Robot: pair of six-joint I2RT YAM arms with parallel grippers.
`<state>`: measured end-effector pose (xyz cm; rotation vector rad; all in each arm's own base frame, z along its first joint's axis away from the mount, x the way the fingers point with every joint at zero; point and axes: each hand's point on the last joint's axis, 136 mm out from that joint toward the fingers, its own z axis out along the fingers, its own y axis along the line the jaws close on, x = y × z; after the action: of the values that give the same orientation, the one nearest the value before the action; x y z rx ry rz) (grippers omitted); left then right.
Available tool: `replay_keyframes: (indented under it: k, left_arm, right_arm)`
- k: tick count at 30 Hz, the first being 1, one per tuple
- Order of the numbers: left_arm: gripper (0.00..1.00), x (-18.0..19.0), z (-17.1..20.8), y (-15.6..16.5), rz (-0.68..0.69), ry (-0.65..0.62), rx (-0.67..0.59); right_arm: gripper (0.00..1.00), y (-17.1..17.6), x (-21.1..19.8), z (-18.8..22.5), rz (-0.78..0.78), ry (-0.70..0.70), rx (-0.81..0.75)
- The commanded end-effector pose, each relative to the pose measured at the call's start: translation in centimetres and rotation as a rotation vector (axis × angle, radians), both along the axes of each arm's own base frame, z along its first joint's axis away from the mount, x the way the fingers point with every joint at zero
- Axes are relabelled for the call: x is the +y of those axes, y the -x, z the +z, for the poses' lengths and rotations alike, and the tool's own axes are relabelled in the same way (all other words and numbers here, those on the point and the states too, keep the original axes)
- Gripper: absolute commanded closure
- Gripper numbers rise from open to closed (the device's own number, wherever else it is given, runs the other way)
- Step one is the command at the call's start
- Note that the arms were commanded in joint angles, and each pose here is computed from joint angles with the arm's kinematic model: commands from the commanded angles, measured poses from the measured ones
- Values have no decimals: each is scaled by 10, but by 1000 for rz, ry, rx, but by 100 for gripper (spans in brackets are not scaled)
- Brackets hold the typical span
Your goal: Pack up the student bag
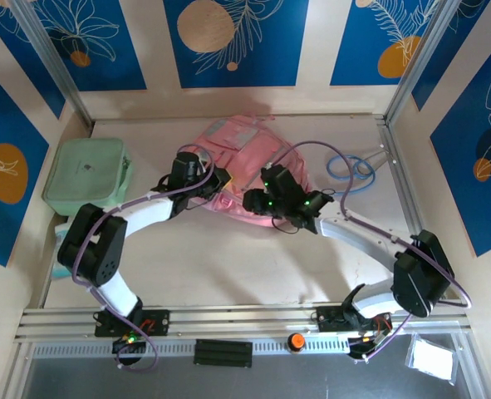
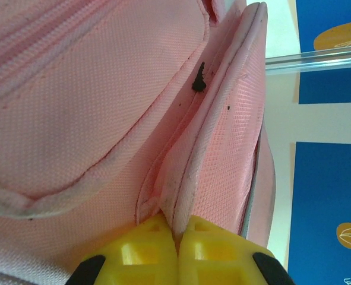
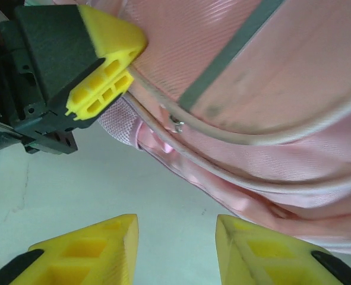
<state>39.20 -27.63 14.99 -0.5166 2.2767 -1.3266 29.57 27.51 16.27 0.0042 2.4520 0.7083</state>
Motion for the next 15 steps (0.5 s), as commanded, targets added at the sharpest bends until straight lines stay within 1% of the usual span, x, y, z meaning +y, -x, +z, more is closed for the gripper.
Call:
replay_keyframes:
  k: [1, 4, 9, 15]
  left_arm:
    - [100, -26, 41, -3, -59, 83, -116]
    - [100, -30, 41, 0, -68, 84, -114]
    - [100, -35, 42, 1, -85, 90, -117]
    - [100, -39, 43, 3, -105, 93, -115]
  right_arm:
    - [62, -19, 7, -4, -84, -2, -27]
    - [62, -26, 15, -10, -100, -12, -11]
    - [57, -38, 23, -12, -136, -29, 7]
    - [58, -49, 30, -9, -142, -52, -21]
